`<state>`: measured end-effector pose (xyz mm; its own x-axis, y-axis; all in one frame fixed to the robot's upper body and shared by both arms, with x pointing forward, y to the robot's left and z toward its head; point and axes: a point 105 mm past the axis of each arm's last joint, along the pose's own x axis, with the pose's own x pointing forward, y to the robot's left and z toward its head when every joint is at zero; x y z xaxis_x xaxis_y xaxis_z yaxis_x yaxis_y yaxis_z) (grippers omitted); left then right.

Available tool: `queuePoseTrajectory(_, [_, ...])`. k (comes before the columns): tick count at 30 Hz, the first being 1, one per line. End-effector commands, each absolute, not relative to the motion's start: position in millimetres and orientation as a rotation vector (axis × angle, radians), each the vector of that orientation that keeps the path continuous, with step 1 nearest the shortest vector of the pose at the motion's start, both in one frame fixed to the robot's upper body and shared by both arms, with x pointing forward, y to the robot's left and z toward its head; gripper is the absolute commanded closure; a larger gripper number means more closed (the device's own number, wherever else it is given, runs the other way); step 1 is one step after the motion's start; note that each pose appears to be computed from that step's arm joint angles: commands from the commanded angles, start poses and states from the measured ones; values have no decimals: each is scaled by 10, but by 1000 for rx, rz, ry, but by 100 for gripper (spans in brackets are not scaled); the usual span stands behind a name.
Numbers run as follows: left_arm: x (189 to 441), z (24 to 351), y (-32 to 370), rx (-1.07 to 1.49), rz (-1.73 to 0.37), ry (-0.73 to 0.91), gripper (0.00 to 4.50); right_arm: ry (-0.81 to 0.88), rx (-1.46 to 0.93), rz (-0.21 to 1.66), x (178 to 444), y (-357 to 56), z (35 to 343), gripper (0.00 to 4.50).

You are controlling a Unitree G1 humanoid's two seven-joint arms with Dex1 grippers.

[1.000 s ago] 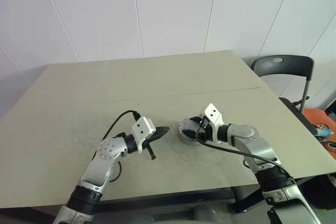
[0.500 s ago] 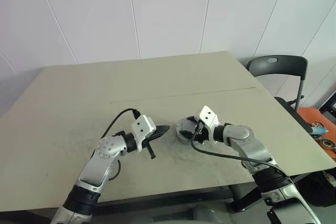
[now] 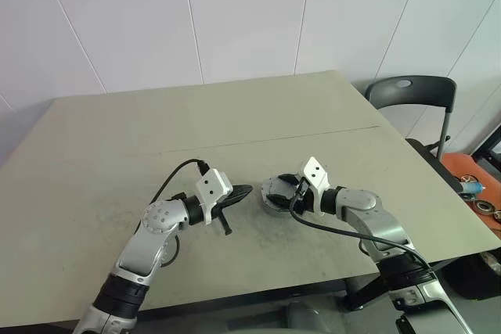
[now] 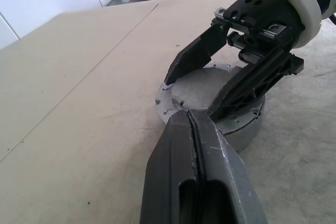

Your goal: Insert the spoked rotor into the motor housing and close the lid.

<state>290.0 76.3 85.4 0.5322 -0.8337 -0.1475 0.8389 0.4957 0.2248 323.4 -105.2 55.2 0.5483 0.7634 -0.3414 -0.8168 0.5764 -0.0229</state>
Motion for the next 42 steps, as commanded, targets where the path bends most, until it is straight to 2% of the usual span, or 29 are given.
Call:
queuePoseTrajectory(1, [2979, 929, 859, 293, -1001, -23, 450, 308, -77, 956, 3224, -1023, 607, 143])
queuePoseTrajectory(9, [2924, 794, 757, 291, -1008, -26, 450, 290, -59, 979, 3187, -984, 646, 143])
queuePoseTrajectory(17, [2910, 865, 706, 295, -1008, -37, 450, 356, -159, 1007, 3111, -988, 492, 143])
queuePoseTrajectory(21, [2921, 904, 713, 296, -1009, -35, 450, 349, -106, 1057, 3058, -999, 600, 143])
queuePoseTrajectory(26, [2940, 906, 779, 298, -1008, -30, 450, 343, -178, 1013, 3147, -1079, 631, 143])
queuePoseTrajectory(32, [2945, 875, 839, 299, -1008, -24, 450, 356, -206, 1012, 3129, -1088, 577, 143])
queuePoseTrajectory(37, [2921, 851, 772, 297, -1012, -26, 450, 368, -212, 1039, 3086, -1067, 554, 143])
queuePoseTrajectory(42, [2896, 851, 731, 296, -1013, -30, 450, 353, -241, 998, 3172, -1132, 592, 143])
